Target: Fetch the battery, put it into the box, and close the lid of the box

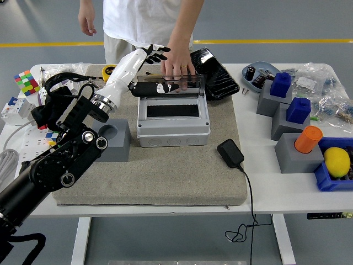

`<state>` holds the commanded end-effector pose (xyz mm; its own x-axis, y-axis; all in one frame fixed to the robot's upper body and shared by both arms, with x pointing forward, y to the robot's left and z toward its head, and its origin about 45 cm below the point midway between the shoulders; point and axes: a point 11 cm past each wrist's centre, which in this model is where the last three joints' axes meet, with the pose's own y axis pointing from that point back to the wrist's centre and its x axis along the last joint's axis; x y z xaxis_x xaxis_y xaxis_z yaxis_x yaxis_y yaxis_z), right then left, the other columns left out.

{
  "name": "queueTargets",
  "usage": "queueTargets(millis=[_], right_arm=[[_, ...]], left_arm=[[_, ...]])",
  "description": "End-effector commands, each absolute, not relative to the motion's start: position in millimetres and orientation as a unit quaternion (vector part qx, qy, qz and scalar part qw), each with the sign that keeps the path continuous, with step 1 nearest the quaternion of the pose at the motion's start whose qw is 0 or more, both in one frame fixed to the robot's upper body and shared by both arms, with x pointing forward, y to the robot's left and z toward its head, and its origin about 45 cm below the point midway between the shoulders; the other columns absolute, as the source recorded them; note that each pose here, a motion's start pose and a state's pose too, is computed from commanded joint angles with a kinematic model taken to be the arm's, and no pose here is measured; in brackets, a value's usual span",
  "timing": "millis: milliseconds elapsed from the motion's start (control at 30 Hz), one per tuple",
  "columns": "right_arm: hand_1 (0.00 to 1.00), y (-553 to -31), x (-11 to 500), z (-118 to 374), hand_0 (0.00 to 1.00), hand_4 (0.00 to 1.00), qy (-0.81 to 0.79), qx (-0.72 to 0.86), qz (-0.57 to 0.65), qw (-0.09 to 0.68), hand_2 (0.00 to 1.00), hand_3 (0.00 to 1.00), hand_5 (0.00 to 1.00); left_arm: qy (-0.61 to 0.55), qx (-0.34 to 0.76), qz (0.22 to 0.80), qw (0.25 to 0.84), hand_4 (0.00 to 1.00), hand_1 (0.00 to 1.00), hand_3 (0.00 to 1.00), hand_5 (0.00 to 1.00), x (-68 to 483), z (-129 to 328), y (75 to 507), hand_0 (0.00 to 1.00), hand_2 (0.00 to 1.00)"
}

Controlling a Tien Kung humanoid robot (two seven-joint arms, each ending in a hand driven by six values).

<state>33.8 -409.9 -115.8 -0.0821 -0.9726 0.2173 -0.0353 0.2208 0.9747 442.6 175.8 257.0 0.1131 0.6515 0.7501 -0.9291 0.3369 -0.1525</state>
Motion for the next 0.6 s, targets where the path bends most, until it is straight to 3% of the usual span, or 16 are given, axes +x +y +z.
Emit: queueTargets(millis=[33, 67, 400, 600], right_arm=[[0.66, -410, 34, -116, 0.613, 0.989, -0.582, 0.433, -0.45, 0.521, 0.684, 0.589, 0.551], [0.66, -410, 34, -116, 0.613, 0.989, -0.582, 0.433, -0.45, 0.521, 0.684, 0.589, 0.552], [0.66, -410, 35, -116, 0.612, 0.989, -0.582, 0.433, -0.45, 0.521, 0.685, 0.589, 0.552], [0.66, -410, 33, -116, 0.611, 0.99, -0.582, 0.432, -0.451, 0.521, 0.684, 0.589, 0.552]], left_arm=[[-0.381, 0.196, 0.544, 0.722, 0.998, 0.804, 0.792, 0.451, 446, 255, 178, 0.81, 0.765], [-0.38, 0.206, 0.541, 0.722, 0.998, 0.852, 0.799, 0.536, 448, 253, 178, 0.865, 0.8], [-0.377, 0.313, 0.47, 0.734, 0.998, 0.877, 0.797, 0.578, 453, 218, 169, 0.896, 0.822], [-0.377, 0.318, 0.455, 0.741, 0.998, 0.864, 0.799, 0.598, 446, 214, 161, 0.879, 0.811]])
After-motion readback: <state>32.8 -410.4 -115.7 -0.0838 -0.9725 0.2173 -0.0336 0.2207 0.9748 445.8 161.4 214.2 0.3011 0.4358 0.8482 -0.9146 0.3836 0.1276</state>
